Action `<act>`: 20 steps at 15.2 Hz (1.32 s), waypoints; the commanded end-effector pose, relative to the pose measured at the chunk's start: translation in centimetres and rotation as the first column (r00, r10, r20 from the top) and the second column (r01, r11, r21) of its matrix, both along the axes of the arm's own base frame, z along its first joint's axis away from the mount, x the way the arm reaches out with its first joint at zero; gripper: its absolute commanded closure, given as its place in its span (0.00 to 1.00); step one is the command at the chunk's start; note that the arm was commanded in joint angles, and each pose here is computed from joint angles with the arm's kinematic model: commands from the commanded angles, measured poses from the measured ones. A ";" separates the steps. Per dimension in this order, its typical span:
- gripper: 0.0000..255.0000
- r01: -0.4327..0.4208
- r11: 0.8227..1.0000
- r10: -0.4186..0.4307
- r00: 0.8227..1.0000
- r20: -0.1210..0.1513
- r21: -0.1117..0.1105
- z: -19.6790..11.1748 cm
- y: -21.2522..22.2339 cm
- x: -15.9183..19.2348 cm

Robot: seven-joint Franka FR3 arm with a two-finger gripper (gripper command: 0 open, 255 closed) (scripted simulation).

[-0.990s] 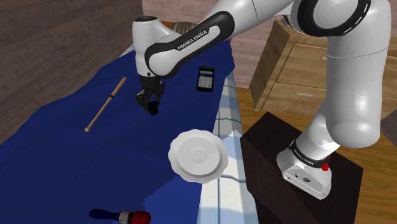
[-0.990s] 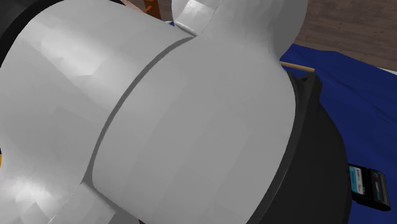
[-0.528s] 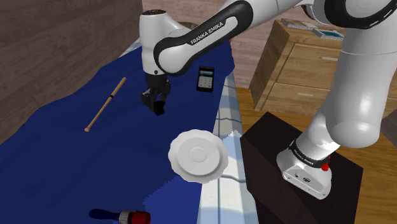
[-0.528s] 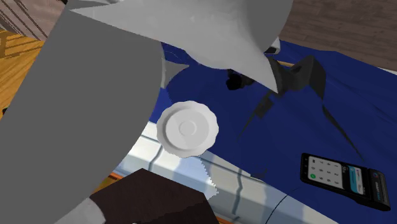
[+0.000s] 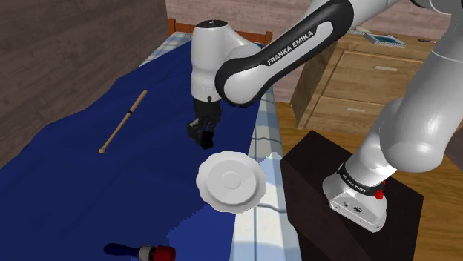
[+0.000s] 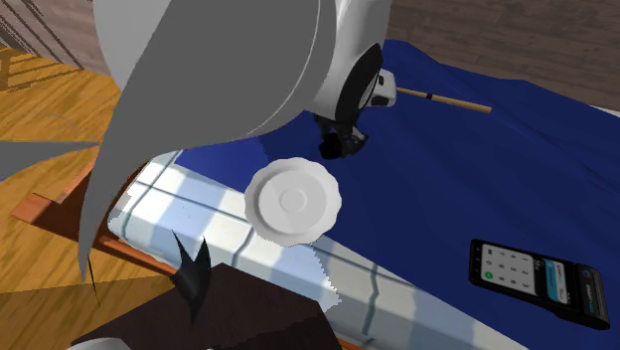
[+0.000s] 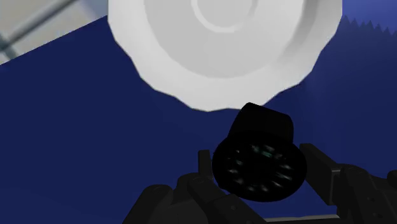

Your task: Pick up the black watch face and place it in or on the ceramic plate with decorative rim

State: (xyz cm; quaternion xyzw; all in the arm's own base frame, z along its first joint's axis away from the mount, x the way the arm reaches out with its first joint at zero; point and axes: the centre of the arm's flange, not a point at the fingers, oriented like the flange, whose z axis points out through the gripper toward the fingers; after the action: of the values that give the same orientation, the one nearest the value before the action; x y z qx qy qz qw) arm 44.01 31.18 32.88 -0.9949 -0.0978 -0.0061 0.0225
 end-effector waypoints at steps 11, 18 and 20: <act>1.00 0.001 1.000 -0.001 1.000 0.000 0.000 0.1 -2.1 -13.0; 1.00 0.001 1.000 -0.001 1.000 0.000 0.000 -3.6 -2.1 -13.0; 1.00 0.001 1.000 -0.001 1.000 0.000 0.000 -4.7 -2.1 -13.0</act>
State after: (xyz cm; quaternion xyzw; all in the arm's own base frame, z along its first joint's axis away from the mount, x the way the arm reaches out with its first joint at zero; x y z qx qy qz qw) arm 30.98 29.00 28.70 -0.9950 -0.0971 -0.0058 0.0220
